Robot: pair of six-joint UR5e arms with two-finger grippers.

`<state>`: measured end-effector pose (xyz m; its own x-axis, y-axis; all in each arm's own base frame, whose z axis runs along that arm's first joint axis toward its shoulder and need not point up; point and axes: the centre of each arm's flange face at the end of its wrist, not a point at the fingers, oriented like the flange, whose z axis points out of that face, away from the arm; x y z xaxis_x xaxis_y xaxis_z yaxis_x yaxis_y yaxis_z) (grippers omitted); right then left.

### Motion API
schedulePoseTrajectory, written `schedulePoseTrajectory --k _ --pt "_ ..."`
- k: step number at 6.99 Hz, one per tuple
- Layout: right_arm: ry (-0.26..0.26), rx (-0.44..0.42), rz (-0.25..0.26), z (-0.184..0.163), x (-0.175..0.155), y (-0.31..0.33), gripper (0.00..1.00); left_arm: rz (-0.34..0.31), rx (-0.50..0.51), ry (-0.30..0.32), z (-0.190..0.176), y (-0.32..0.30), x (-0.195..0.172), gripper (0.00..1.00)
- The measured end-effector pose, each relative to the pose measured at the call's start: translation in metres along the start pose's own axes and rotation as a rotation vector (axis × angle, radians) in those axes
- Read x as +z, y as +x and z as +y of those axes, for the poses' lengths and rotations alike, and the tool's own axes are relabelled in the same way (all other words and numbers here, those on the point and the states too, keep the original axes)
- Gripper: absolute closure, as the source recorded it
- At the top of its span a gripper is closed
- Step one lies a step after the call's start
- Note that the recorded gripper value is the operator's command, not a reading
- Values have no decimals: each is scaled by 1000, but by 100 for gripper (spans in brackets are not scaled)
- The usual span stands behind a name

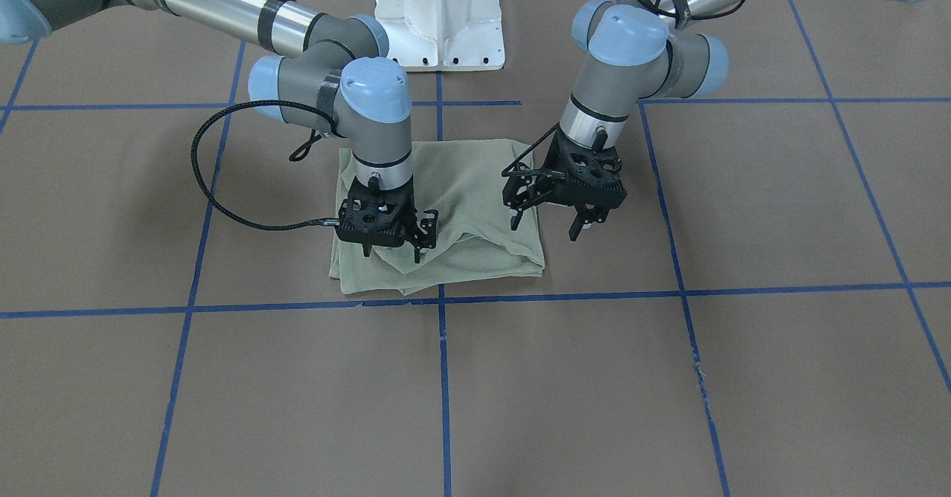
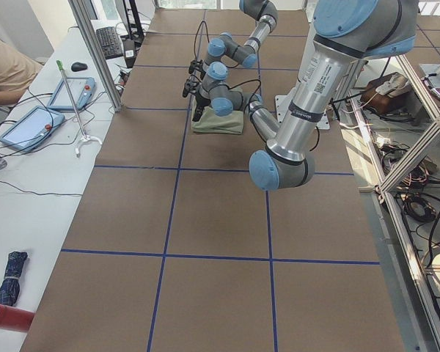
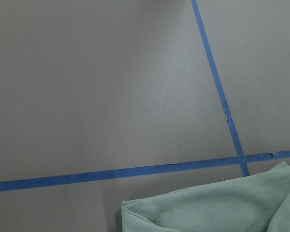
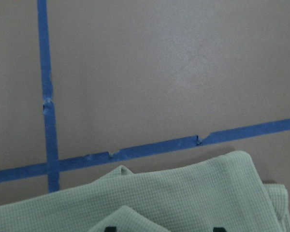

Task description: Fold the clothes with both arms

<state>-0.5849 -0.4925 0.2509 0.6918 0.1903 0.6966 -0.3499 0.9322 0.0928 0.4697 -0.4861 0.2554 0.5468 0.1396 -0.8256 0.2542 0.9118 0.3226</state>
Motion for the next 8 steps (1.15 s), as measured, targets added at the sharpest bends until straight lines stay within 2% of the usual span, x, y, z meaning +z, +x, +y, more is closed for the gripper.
schedulePoseTrajectory --k 5,8 --pt "11 33 -1 -9 -5 1 100 -1 0 0 0 0 1 0" --pt "28 56 62 -37 -6 20 100 -8 -2 -3 1 -4 3 0"
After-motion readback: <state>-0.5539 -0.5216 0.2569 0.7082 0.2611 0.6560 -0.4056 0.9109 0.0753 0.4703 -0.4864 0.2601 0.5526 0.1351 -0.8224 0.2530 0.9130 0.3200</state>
